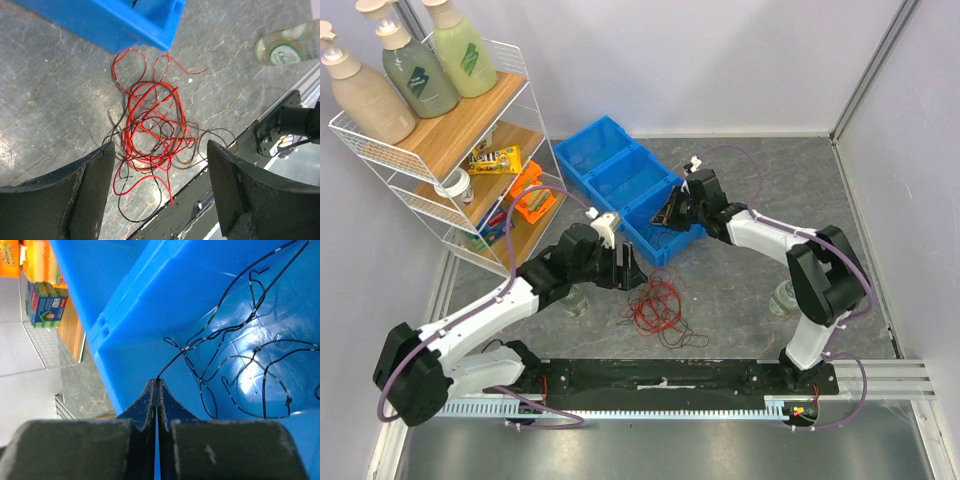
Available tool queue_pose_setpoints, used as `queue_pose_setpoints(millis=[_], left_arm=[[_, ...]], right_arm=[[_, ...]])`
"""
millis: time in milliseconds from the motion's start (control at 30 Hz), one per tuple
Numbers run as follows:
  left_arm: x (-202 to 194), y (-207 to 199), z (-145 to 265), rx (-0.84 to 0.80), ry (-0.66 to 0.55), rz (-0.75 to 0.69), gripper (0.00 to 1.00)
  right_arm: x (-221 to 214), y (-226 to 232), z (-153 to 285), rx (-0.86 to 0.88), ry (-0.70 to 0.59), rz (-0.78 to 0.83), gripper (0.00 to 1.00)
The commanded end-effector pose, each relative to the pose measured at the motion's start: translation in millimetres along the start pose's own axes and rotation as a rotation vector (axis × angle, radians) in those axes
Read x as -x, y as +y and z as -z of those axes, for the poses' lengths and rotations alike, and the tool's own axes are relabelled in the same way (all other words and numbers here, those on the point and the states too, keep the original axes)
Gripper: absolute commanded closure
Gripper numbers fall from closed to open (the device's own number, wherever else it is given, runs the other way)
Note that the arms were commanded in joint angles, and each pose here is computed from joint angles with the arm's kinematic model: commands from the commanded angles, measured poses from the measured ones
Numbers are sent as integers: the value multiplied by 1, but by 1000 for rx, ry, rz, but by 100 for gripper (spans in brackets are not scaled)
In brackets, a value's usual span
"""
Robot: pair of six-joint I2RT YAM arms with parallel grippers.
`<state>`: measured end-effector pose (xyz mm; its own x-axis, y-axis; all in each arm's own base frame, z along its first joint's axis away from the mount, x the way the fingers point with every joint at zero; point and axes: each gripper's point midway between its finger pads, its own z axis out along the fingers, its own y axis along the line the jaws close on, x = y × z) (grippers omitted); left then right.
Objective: Untangle the cables
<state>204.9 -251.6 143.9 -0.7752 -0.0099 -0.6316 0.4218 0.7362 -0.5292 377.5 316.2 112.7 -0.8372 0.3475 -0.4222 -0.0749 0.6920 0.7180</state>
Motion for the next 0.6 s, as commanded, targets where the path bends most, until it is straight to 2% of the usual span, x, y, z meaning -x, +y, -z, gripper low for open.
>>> queue_pose_setpoints(millis=[0,133,233,367,567], left_arm=[[-10,0,-10,-10,85,-13,21],[-16,3,-19,-11,109,-15,22],[-18,5,-24,-3,122,-6,27],[-18,-2,-31,-52,119,10,30],[-33,-2,-46,-58,178,38,38]], right_arm=[[15,21,39,31,-55,193,93],[21,34,67,45,-78,329,59],[19,35,87,40,-71,430,45],[-10,22,102,47,-16,480,40],[-112,22,101,215,141,536,40]])
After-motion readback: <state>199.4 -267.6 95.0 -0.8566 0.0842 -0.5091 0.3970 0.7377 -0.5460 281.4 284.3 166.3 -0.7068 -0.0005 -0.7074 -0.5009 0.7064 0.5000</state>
